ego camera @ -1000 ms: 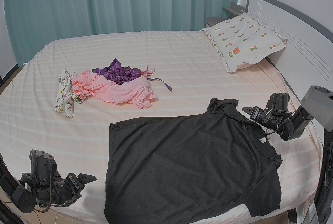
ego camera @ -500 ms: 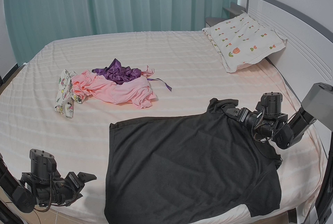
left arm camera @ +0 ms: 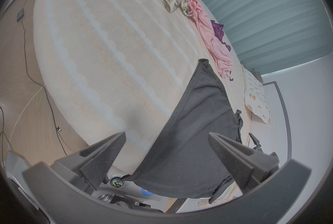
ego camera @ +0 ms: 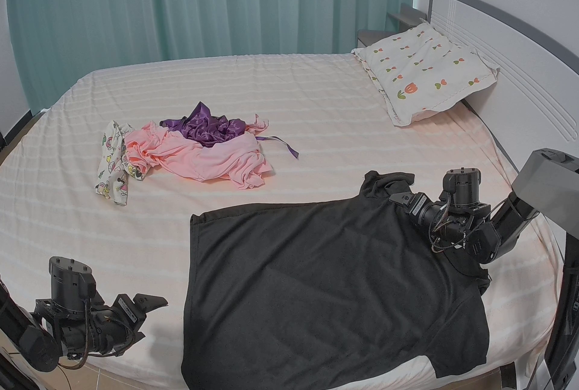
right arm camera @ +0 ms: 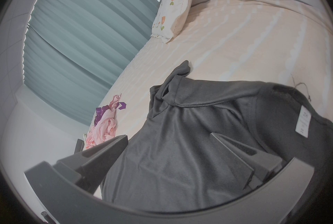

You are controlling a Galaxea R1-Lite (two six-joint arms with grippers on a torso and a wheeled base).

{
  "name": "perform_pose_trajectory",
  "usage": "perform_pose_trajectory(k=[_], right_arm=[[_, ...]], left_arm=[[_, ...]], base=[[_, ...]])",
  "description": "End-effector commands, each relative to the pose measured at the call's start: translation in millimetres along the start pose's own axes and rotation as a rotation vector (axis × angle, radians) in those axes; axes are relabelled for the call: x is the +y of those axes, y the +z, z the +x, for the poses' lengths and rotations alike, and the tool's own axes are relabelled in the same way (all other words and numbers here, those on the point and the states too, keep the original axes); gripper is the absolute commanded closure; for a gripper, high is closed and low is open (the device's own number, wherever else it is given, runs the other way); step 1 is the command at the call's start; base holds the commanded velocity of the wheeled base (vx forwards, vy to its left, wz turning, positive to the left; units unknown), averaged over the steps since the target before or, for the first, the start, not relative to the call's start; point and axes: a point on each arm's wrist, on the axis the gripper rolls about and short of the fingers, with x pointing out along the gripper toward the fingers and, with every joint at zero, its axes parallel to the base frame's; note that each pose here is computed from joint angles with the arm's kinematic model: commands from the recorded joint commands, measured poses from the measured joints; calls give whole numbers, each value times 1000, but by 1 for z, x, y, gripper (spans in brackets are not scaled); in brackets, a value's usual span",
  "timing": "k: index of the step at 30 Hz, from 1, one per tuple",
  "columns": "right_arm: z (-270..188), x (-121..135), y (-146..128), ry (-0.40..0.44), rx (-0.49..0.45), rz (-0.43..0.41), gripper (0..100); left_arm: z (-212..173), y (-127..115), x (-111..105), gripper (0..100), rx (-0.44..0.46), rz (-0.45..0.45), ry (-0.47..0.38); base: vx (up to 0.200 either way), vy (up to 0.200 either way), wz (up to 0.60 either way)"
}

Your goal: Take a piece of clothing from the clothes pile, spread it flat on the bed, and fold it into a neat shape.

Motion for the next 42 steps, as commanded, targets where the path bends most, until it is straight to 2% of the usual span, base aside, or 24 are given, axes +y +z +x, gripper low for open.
perform_pose_trajectory(k=[1,8,11,14,19,22,24,25,26,33,37,39,40,42], right_arm=[[16,0,-4,4,12,-6,0],[63,-13,3,-16,-16,4,0],[73,-12,14,2,-52,15,0],[85,-16,35,0,-128,26,0],[89,-36,61,-38,-212,43,0],[90,-56,80,-71,-270,23,0],[90,-56,80,-71,-270,23,0],[88,-64,97,-77,-333,20,0],[88,-66,99,-76,-343,22,0],[80,-70,102,-96,-344,2,0],[76,-75,98,-126,-316,-81,0],[76,-75,98,-126,-316,-81,0],[73,-76,89,-140,-291,-151,0],[71,-77,85,-133,-294,-179,0]], left_arm=[[1,2,-4,0,-8,1,-14],[1,4,-6,0,-19,3,-24],[1,4,-6,0,-19,3,-25],[1,5,-7,0,-36,3,-21],[7,16,-24,0,-93,14,-65],[16,29,-41,0,-178,21,-75],[16,29,-41,0,-178,21,-75],[28,38,-56,0,-215,31,-84],[33,41,-59,0,-217,36,-86],[93,63,-85,0,-224,41,-82],[129,72,-94,0,-222,76,-76],[129,72,-94,0,-222,76,-76],[151,79,-101,0,-226,118,-72],[163,85,-109,0,-234,118,-67]], base=[[0,0,0],[0,0,0],[0,0,0],[0,0,0],[0,0,0],[0,0,0],[0,0,0],[0,0,0],[0,0,0],[0,0,0],[0,0,0],[0,0,0],[0,0,0],[0,0,0]])
